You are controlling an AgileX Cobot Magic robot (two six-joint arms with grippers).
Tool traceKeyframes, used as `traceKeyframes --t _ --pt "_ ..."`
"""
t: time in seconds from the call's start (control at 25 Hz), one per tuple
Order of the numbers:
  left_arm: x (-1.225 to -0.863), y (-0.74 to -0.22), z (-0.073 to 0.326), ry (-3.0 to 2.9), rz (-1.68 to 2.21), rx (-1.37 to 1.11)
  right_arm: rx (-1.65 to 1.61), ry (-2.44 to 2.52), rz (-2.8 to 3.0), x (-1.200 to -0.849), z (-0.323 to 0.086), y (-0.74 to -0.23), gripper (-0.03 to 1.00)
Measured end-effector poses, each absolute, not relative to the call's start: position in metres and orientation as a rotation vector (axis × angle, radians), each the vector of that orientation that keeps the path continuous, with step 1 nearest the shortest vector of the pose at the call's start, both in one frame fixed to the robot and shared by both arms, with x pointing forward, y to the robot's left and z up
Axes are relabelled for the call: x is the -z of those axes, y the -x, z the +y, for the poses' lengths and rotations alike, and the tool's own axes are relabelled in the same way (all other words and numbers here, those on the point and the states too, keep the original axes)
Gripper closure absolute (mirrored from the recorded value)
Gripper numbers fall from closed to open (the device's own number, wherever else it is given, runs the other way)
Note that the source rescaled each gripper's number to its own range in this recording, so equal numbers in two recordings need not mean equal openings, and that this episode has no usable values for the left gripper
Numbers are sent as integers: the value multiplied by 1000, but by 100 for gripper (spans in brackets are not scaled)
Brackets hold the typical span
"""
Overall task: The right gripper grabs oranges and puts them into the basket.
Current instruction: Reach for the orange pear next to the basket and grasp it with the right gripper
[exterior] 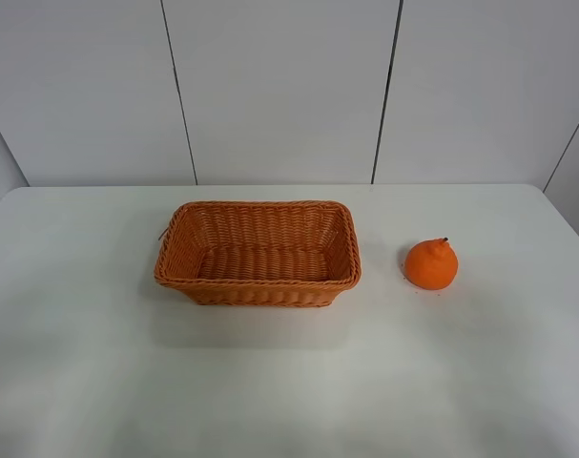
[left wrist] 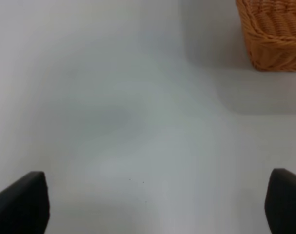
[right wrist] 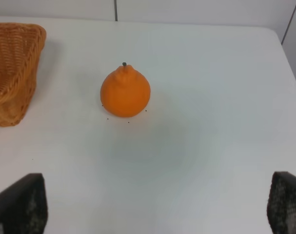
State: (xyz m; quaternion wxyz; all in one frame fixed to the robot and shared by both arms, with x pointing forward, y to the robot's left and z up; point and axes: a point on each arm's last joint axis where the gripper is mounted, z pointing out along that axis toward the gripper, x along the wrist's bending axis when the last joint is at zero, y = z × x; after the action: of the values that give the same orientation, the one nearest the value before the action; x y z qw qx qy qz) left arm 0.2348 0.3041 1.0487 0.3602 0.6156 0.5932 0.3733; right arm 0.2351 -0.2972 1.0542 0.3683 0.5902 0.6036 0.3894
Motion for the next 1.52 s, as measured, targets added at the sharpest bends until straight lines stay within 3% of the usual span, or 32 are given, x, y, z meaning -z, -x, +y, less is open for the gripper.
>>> traceKeyframes --t 0.36,0.56,0.92,1.32,1.52 --pt "-1049 -235 304 -1587 1529 -962 -982 -1510 1543 -1055 -299 -235 -3" --pt "-1049 -235 304 -1587 1529 -962 -921 -1574 1609 -1078 -298 -256 -3" --pt "-1049 -235 304 -1587 1529 -962 -596 -1855 1896 -1101 -295 -391 -3" --pt "-1049 -235 304 -1587 1529 -962 -335 -2027 2072 -1048 -291 -563 -3" --pt "-1049 -235 304 -1587 1529 -962 -299 -2083 2127 -1024 -286 -621 -3"
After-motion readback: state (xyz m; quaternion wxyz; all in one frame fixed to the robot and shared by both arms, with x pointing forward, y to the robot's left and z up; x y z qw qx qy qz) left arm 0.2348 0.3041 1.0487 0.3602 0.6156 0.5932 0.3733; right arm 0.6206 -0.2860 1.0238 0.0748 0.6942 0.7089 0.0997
